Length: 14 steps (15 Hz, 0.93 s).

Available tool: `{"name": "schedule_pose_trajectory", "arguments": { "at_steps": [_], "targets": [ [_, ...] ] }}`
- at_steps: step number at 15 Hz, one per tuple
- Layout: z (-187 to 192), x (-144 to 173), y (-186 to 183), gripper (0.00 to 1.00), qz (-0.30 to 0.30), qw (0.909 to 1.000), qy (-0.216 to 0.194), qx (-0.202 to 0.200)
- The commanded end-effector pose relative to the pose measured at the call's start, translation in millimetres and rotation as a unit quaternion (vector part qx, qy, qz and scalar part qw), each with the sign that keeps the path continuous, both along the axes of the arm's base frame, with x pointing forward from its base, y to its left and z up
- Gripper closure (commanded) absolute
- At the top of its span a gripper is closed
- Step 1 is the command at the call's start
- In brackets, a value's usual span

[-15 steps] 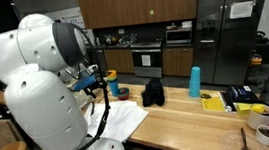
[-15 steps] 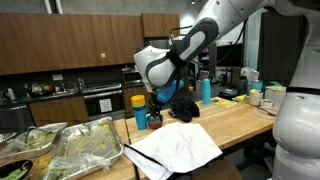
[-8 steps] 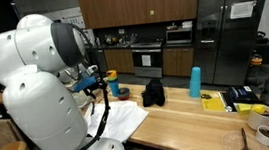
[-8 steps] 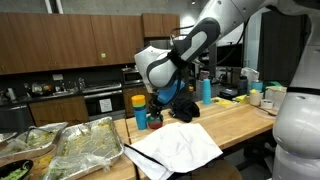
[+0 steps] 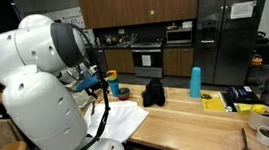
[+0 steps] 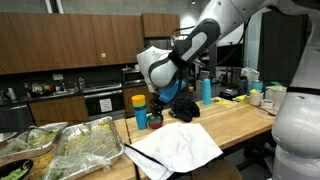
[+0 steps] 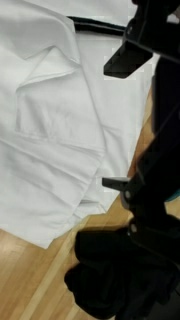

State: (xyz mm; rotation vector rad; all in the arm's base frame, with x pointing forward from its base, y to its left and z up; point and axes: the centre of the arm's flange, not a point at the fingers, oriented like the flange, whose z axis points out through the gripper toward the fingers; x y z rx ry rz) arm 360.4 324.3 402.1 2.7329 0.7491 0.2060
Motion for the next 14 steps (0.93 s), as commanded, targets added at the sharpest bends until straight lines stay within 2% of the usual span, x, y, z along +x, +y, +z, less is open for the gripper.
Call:
{"name": "schedule_pose_trajectory", "arguments": {
  "at_steps": [1,5,6,14],
  "targets": [
    [4.1,10.1,-42.5,0.0,-0.007,0.9994,-0.001,0.033],
    [-0.7,20.6,-95.0,0.0,-0.051,0.9962,0.002,0.071],
    [-5.7,27.6,-85.0,0.0,-0.053,0.9967,0.003,0.062],
    [-7.2,26.9,-83.6,0.0,-0.052,0.9968,0.004,0.061]
  ]
}}
